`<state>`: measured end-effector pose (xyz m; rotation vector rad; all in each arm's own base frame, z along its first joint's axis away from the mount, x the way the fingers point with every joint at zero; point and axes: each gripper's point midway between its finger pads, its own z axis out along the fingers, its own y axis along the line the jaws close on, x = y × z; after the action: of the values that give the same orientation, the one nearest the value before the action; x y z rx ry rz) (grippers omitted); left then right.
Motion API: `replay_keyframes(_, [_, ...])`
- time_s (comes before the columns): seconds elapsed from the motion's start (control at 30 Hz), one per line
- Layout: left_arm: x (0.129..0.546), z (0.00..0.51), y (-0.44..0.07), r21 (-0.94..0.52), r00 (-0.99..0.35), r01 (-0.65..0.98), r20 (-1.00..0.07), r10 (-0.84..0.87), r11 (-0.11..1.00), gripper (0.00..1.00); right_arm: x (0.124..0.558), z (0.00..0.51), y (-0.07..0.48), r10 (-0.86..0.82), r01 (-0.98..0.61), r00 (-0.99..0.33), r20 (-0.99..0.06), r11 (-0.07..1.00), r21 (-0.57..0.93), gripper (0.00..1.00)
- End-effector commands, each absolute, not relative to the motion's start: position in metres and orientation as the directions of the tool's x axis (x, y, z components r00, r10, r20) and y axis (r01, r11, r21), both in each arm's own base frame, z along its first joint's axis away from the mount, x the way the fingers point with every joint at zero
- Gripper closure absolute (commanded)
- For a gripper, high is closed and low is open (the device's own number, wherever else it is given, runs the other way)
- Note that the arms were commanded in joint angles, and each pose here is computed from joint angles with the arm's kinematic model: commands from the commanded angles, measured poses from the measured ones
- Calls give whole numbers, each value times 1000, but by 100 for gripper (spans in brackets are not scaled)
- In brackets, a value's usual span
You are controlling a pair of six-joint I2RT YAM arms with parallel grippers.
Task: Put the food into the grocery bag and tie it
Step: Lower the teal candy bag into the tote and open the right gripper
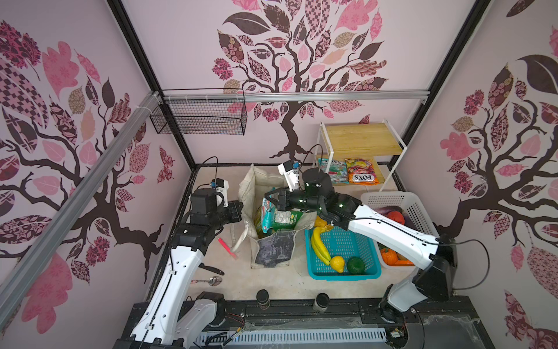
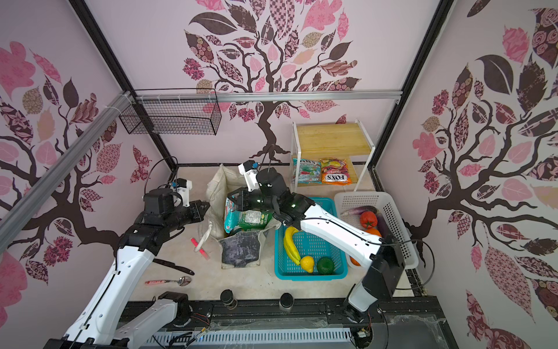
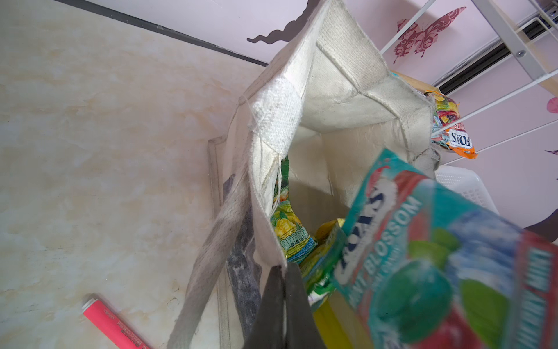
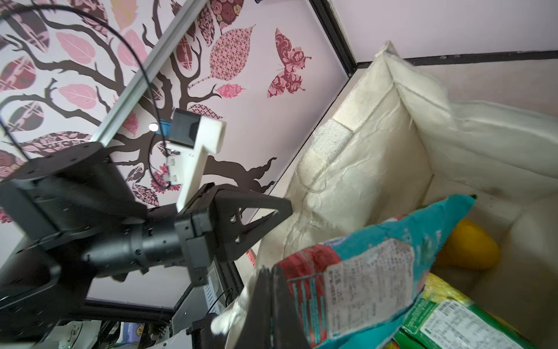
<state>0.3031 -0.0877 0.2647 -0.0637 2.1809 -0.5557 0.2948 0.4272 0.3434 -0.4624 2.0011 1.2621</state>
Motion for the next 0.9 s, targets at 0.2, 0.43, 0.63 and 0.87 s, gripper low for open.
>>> replay_keyframes(0.2, [302,256,-90,-422,-638,155,-733,-235,893,100,312,319,455,96,-627,-691,-717,415,659,100])
replay_keyframes(0.43, [302,256,-90,-424,-639,157,-732,-236,892,100,312,333,459,109,-646,-673,-731,395,653,100])
replay_keyframes(0.63, [302,256,-90,-422,-638,153,-733,-237,894,100,305,390,467,132,-717,-598,-791,353,601,100])
replay_keyframes(0.87, [302,257,-89,-419,-635,151,-735,-238,895,100,310,365,469,108,-701,-610,-785,388,598,100])
